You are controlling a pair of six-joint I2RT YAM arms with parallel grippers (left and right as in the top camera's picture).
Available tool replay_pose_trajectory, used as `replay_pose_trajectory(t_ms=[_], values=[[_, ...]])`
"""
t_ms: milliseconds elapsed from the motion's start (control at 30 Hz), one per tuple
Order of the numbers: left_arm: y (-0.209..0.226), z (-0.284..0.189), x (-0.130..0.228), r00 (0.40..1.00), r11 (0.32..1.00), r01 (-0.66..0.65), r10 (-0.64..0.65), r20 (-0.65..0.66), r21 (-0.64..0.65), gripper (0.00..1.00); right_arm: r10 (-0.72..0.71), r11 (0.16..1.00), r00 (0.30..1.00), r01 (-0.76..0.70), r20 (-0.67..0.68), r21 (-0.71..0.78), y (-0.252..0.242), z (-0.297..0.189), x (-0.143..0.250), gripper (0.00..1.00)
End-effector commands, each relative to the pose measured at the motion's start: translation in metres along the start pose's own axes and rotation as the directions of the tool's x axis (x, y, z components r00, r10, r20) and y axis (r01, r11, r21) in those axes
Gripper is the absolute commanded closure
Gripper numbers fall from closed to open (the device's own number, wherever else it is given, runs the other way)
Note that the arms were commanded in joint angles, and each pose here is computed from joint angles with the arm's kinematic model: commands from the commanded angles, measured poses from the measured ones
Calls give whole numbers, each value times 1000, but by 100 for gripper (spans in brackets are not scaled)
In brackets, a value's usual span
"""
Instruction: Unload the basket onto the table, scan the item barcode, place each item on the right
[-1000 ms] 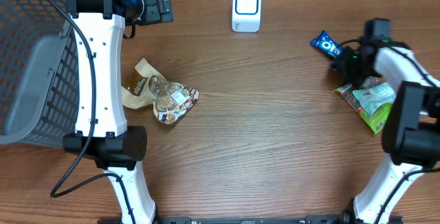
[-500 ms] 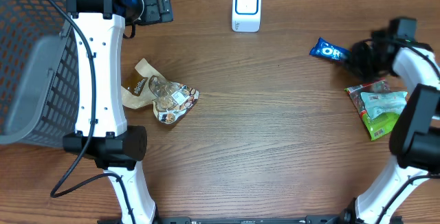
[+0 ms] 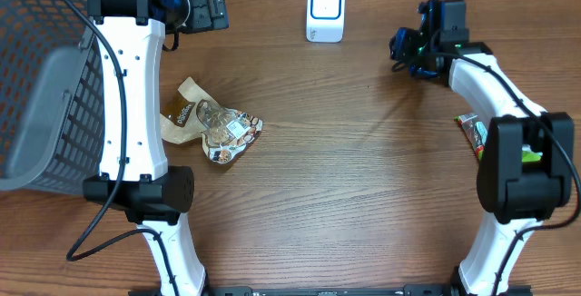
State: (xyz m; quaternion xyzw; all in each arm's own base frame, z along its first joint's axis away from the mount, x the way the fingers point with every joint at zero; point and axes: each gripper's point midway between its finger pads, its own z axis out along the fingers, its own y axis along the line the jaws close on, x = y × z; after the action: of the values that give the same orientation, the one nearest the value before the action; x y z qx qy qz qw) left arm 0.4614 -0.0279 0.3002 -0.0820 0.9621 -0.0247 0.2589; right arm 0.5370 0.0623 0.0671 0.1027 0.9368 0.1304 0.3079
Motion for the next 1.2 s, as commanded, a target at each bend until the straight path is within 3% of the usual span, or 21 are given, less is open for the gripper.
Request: replay_pose_trajectory(t_ms=[0,367,533,767,933,1000,1167], values=[[0,-3,-2,1000,1000,-1,1,9,0,0,-2,990,1000,1,9,138,-34,8,-1,44],[0,-3,-2,1000,1000,-1,1,9,0,1,92,859,995,-65,-27,509,-158,-26,10,44],[0,-3,-2,1000,1000,-1,1,9,0,0,166,875,985,-129,-40,467,-176,-32,12,44],[0,-3,-2,1000,1000,-2,2,9,1,0,48,999,996,-46,-77,24,-63,-54,-21,47],[0,-3,-2,1000,1000,-1,1,9,0,0,-68,923,991,18,-117,-385,67,-99,-10,43],[0,-3,-2,1000,1000,-1,1,9,0,0,-59,897,980,-31,-188,-441,101,-105,9,39],[0,-3,-2,1000,1000,-1,1,9,0,0,-37,897,919,-143,-392,-418,149,-100,71,37]])
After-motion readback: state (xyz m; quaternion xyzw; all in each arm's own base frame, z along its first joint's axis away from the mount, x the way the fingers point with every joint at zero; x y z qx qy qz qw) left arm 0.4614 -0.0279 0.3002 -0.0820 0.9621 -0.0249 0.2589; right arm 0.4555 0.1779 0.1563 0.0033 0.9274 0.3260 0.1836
